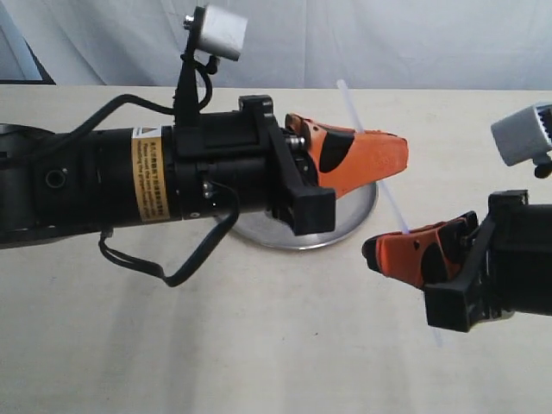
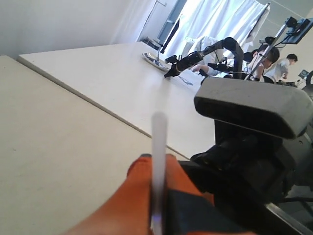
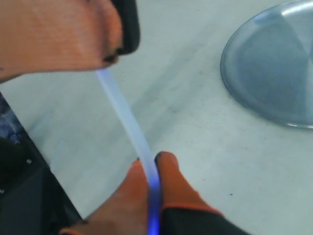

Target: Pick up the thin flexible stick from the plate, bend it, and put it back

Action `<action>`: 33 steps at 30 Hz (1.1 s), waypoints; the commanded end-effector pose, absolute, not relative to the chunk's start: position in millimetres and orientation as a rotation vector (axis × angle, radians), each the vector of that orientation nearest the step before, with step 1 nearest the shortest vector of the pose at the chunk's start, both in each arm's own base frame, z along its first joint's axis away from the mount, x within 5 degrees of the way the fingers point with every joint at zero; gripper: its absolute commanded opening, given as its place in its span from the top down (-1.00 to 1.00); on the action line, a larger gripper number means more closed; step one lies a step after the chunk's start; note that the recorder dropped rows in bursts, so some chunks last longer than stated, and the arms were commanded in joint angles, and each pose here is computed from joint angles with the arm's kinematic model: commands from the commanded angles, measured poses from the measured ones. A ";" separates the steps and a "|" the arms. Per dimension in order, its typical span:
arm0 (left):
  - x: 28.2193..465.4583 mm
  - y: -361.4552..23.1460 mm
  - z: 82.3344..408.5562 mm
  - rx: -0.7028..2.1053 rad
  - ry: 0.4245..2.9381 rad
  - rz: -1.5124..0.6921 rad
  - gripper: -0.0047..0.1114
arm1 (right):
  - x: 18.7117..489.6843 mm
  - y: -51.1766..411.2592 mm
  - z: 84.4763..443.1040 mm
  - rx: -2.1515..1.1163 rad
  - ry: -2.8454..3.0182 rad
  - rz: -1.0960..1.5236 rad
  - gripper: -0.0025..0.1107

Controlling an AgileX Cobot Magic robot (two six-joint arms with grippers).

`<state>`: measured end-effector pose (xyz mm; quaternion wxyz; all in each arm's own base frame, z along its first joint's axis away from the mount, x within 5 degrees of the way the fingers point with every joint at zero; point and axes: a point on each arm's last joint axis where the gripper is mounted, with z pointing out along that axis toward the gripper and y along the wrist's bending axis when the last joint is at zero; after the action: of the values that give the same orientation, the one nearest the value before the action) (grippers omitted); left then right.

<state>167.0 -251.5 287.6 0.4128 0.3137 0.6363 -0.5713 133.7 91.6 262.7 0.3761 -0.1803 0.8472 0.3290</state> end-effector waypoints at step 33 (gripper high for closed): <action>174.6 -248.2 296.7 0.822 1.444 -1.224 0.92 | 119.8 100.9 260.9 -0.654 2.171 0.999 0.05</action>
<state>172.0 -249.4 293.7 0.5115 0.3581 0.5960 -0.5049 120.5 102.3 262.7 0.3261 -0.2465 0.8238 0.3927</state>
